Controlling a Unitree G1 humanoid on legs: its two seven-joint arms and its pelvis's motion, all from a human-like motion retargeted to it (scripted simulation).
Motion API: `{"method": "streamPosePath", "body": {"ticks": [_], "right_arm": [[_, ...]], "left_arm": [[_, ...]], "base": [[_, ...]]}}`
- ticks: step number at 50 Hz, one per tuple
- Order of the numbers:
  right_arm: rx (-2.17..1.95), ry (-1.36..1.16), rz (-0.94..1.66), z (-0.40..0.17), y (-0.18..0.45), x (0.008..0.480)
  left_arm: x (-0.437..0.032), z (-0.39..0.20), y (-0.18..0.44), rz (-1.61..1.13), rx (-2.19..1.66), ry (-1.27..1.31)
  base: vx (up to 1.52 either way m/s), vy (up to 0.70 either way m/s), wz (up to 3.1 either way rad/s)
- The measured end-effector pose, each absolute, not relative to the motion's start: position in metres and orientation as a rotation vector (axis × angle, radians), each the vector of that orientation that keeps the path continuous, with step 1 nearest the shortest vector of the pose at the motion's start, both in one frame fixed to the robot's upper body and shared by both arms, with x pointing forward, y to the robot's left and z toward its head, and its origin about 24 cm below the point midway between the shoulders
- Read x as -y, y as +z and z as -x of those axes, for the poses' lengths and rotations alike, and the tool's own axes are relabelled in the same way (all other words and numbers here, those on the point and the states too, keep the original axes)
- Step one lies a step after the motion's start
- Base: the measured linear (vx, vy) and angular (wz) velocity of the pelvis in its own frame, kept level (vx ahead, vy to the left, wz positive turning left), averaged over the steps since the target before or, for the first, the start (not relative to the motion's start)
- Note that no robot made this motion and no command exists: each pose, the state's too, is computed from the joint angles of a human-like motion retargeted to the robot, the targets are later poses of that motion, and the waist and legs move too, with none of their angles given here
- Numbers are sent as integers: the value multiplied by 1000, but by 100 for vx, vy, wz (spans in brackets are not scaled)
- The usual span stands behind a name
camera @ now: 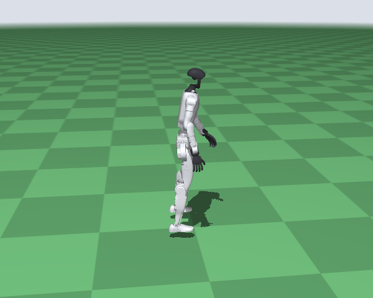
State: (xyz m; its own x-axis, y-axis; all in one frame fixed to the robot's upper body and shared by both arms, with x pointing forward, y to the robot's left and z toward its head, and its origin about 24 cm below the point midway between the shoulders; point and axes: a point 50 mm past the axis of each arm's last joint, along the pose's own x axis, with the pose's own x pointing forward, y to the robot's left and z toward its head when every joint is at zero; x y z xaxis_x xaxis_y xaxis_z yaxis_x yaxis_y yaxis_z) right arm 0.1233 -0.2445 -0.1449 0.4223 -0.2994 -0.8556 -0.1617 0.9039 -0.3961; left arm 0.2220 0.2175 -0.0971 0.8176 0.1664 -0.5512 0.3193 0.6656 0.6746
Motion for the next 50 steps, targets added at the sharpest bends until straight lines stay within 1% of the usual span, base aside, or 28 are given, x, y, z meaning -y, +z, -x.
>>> {"method": "streamPosePath", "body": {"ticks": [10,18,22,27,30,33,35,37,38,40,43,45,47,50], "right_arm": [[-1162,-94,483,-113,-146,250],[-1091,-146,405,-113,-140,247],[-1108,-78,408,-116,-140,243],[-1060,7,499,-142,-129,247],[-1002,-64,504,-155,-122,250],[-963,-196,516,-177,-115,257],[-896,-264,531,-203,-103,261],[-723,-310,537,-233,-77,260],[-616,-315,529,-243,-60,258],[-417,-238,482,-248,-23,252],[-305,17,424,-223,29,256],[-349,138,414,-195,42,266],[-464,156,423,-167,28,280],[-716,63,511,-123,-22,303]], "left_arm": [[-242,-157,-133,-810,-919,10],[-256,-139,-131,-778,-901,80],[-259,-148,-123,-673,-858,158],[-252,-180,-102,-530,-736,215],[-242,-200,-90,-528,-664,214],[-240,-220,-84,-566,-655,225],[-243,-235,-78,-592,-646,238],[-251,-245,-65,-626,-572,274],[-255,-245,-57,-640,-517,300],[-262,-238,-37,-672,-380,325],[-266,-223,-5,-711,-217,222],[-265,-208,1,-730,-190,101],[-269,-195,-6,-719,-233,44],[-272,-170,-34,-606,-377,155]], "base": [[7,-1,-8],[1,0,0],[-9,0,-4],[-17,2,23],[-14,3,48],[-7,-5,19],[-2,-8,-17],[5,-1,-1],[19,-2,-7],[33,0,-9],[48,7,9],[45,-8,12],[35,-27,34],[17,13,58]]}}
